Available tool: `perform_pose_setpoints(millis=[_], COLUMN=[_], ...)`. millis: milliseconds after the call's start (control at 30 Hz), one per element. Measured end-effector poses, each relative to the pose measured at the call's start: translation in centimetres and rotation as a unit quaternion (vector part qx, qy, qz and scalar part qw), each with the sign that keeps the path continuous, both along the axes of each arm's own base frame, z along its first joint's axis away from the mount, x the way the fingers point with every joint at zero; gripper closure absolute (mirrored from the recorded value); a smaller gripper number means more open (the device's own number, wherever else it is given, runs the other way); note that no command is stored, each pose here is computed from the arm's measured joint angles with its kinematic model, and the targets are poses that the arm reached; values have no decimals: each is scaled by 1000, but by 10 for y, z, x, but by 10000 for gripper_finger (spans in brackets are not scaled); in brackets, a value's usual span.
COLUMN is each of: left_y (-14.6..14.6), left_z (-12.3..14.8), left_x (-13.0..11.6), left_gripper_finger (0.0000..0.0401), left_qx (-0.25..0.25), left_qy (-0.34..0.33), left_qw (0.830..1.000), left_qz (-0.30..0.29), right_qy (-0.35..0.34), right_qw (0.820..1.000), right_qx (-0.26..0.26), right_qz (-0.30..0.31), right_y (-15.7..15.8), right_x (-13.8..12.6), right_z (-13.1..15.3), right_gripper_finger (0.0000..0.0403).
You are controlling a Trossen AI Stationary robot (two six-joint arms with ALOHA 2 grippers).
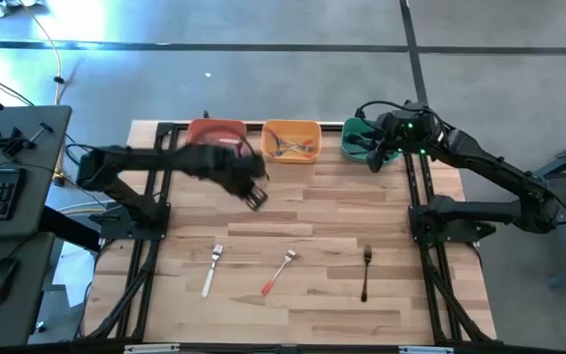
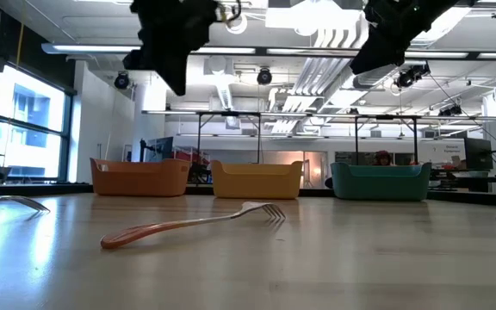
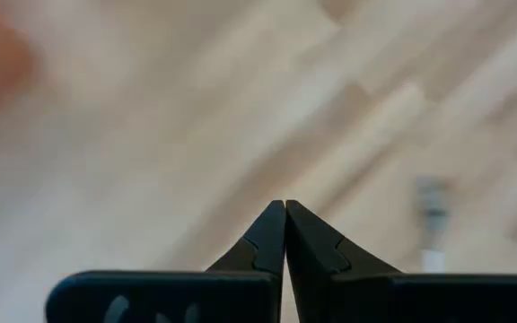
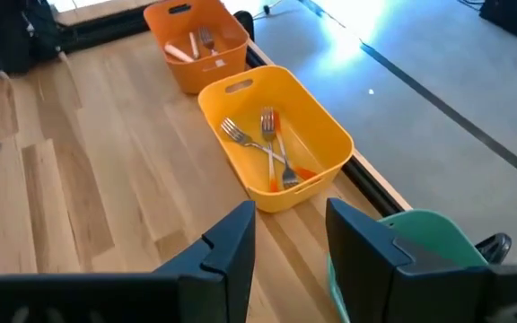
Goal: Sort silverware by color (type)
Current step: Put the orange fork into the yellow bin
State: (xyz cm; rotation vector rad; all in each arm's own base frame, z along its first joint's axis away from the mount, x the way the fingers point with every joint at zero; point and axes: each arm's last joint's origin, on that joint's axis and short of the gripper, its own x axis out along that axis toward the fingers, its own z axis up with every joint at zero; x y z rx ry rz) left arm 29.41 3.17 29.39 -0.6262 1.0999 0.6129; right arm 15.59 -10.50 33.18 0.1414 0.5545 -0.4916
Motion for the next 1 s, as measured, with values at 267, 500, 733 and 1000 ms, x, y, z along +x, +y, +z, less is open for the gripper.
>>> perform_pose_setpoints(millis=[267,500,733,1000], left_y=[-93,-152,-169,-168], left_z=[-28,-78,-120,-137], left_x=[36,65,75,92], left_gripper_finger=[368,299,246,233], left_qx=[-83,-134,-135,-71], left_qy=[-58,-72,-40,-26], left_qw=[994,987,986,994], left_qz=[35,44,85,82], right_qy=[3,9,1,1], right_qw=[1000,1000,1000,999], right_qx=[-16,-21,-10,-13], right_qz=[10,15,19,29], right_y=[-1,0,1,1], right_x=[1,0,0,0], right_z=[1,0,1,1], right_gripper_finger=[281,281,281,281])
